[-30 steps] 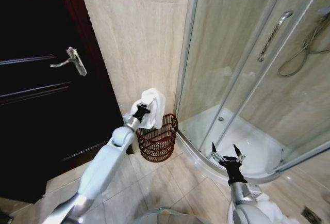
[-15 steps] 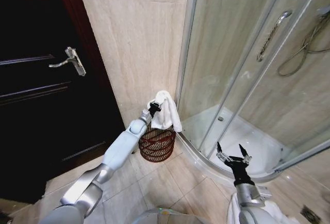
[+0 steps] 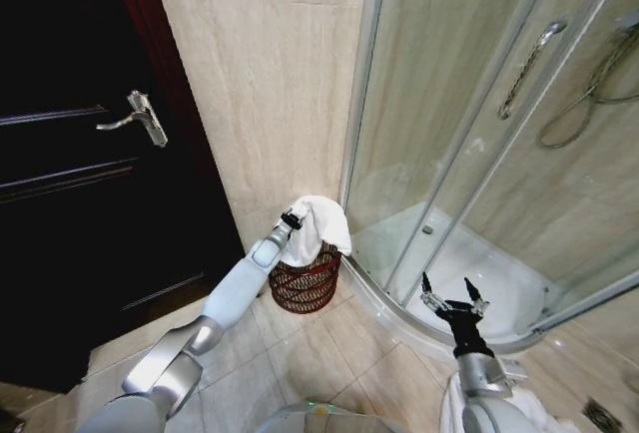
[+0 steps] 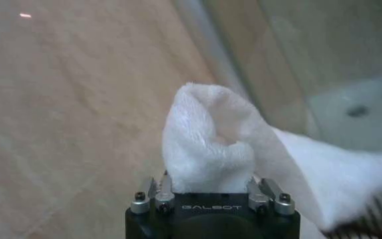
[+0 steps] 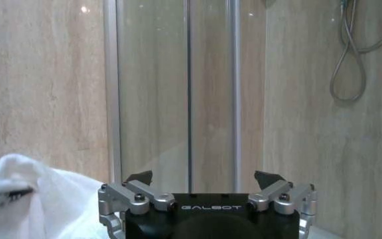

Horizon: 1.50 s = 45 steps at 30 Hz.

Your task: Discard the used towel into the hamper.

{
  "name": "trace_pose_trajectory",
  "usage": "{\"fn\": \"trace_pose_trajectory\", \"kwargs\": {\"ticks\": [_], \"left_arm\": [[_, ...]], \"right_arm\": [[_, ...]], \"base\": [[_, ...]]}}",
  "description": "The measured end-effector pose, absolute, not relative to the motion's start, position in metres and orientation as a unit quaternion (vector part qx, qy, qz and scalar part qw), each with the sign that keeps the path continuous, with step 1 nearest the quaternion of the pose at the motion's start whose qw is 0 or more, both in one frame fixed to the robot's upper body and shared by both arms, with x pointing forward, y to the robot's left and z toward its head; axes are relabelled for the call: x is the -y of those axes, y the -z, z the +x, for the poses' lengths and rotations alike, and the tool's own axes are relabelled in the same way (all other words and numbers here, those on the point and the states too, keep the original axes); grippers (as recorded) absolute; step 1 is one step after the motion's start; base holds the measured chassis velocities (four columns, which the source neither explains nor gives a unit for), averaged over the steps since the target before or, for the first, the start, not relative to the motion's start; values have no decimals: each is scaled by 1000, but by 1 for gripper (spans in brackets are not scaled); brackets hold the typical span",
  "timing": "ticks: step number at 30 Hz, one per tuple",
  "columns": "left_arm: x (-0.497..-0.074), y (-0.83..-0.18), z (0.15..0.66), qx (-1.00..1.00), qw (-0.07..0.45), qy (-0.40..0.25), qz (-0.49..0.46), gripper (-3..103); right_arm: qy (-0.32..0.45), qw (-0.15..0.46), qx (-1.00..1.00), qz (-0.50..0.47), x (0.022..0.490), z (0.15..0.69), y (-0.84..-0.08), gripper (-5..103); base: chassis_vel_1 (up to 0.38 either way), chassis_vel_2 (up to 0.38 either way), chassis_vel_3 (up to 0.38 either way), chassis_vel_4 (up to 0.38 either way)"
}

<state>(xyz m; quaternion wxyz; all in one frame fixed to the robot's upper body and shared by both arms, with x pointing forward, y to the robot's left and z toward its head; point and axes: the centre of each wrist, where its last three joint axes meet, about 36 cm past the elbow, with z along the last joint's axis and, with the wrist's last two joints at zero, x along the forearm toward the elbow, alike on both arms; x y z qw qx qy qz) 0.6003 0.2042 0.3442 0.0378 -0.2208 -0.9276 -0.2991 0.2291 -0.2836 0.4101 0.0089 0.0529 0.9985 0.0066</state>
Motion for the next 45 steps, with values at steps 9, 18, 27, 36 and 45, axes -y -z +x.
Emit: {"fn": "trace_pose_trajectory", "kwargs": {"ticks": [9,18,27,36,45], "left_arm": [[-212,-338,581,907,45,314,-276,80],[-219,-341,557,920,32,274,-277,100],[-200,-377,491,978,16,99,-185,100],[-213,-395,395,997,-30,38,-65,100],[-267,-397,340,997,-39,25,65,100]], "right_arm": [[-7,7,-998,56,289,228,-407,100],[-10,7,-999,51,288,232,-405,100],[-15,8,-999,44,287,236,-408,100],[-21,13,-999,31,279,236,-414,100],[5,21,-999,39,274,232,-428,100]], "base": [[0,0,0,0],[0,0,0,0],[0,0,0,0],[0,0,0,0],[0,0,0,0]]}}
